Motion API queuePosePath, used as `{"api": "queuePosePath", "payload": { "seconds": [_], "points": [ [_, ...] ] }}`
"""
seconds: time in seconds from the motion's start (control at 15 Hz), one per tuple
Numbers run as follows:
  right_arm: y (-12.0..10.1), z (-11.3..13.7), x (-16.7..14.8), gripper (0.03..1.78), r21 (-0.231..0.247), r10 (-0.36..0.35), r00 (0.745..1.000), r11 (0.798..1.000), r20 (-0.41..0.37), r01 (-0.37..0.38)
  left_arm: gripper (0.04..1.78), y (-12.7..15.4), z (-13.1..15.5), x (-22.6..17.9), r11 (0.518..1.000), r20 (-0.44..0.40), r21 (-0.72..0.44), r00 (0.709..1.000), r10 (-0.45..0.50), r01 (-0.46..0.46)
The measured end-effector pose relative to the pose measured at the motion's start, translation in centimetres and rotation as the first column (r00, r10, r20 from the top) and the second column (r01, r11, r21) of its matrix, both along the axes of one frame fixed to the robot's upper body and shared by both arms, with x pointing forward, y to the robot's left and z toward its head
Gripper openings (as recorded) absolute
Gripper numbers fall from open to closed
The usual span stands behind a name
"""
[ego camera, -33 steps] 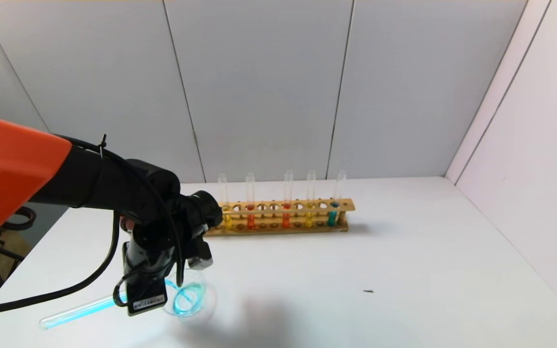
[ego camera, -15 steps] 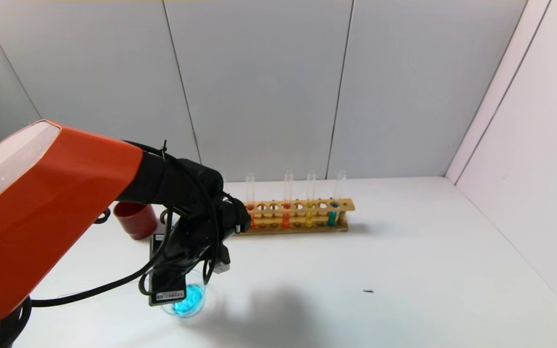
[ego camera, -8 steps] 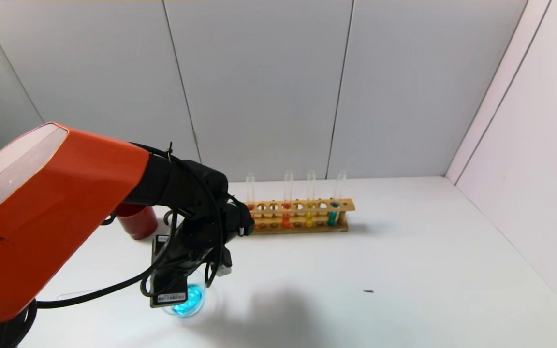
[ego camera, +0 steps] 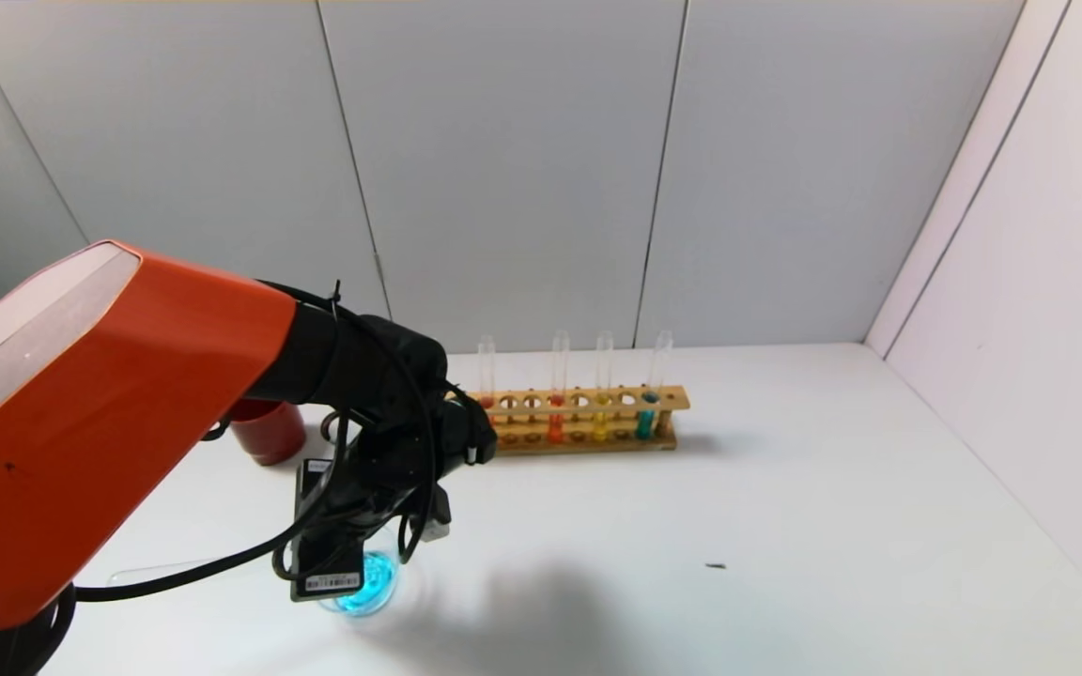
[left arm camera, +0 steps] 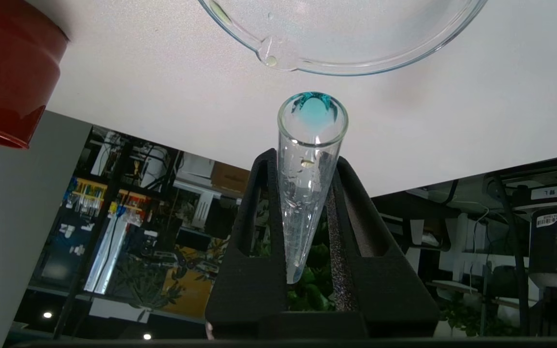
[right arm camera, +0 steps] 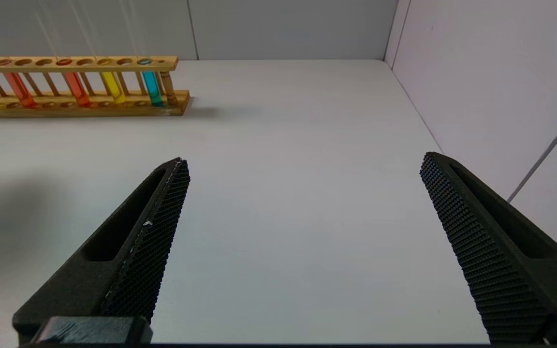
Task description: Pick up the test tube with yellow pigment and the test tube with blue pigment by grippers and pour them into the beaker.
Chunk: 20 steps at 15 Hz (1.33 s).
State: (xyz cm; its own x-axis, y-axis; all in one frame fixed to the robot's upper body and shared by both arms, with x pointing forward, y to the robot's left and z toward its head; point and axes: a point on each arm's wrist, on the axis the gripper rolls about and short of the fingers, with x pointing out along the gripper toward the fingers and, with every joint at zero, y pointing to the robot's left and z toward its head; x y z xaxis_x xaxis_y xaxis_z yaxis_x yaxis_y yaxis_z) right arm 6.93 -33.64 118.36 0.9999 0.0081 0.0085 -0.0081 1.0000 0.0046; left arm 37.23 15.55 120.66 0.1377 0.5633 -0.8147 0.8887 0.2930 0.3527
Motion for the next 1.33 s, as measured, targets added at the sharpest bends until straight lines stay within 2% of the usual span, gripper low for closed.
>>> {"api": "queuePosePath", "payload": {
  "seconds": [0.2,0.4,0.6,0.73,0.93,1.07,1.33],
  "points": [
    [0.0,0.0,0.0,1.74,0.000,0.000,1.000,1.000,0.000,0.000,0.30,0.0,0.3,0.0,1.000,0.018,-0.020,1.000,0.015,-0.015],
    [0.0,0.0,0.0,1.74,0.000,0.000,1.000,1.000,0.000,0.000,0.30,0.2,1.0,-0.3,0.995,0.071,-0.076,0.995,0.076,-0.071],
    [0.0,0.0,0.0,1.74,0.000,0.000,1.000,1.000,0.000,0.000,0.30,1.0,3.0,-0.7,0.974,0.084,-0.193,0.987,0.135,-0.116],
    [0.0,0.0,0.0,1.74,0.000,0.000,1.000,1.000,0.000,0.000,0.30,2.1,5.3,-0.9,0.940,0.122,-0.307,0.974,0.193,-0.148],
    [0.0,0.0,0.0,1.74,0.000,0.000,1.000,1.000,0.000,0.000,0.30,5.7,8.9,-0.4,0.863,0.214,-0.464,0.920,0.329,-0.201],
    [0.0,0.0,0.0,1.74,0.000,0.000,1.000,1.000,0.000,0.000,0.30,8.6,10.9,-0.2,0.803,0.260,-0.551,0.868,0.424,-0.228],
    [0.0,0.0,0.0,1.74,0.000,0.000,1.000,1.000,0.000,0.000,0.30,13.5,13.8,0.3,0.686,0.340,-0.695,0.742,0.578,-0.216]
  ]
}}
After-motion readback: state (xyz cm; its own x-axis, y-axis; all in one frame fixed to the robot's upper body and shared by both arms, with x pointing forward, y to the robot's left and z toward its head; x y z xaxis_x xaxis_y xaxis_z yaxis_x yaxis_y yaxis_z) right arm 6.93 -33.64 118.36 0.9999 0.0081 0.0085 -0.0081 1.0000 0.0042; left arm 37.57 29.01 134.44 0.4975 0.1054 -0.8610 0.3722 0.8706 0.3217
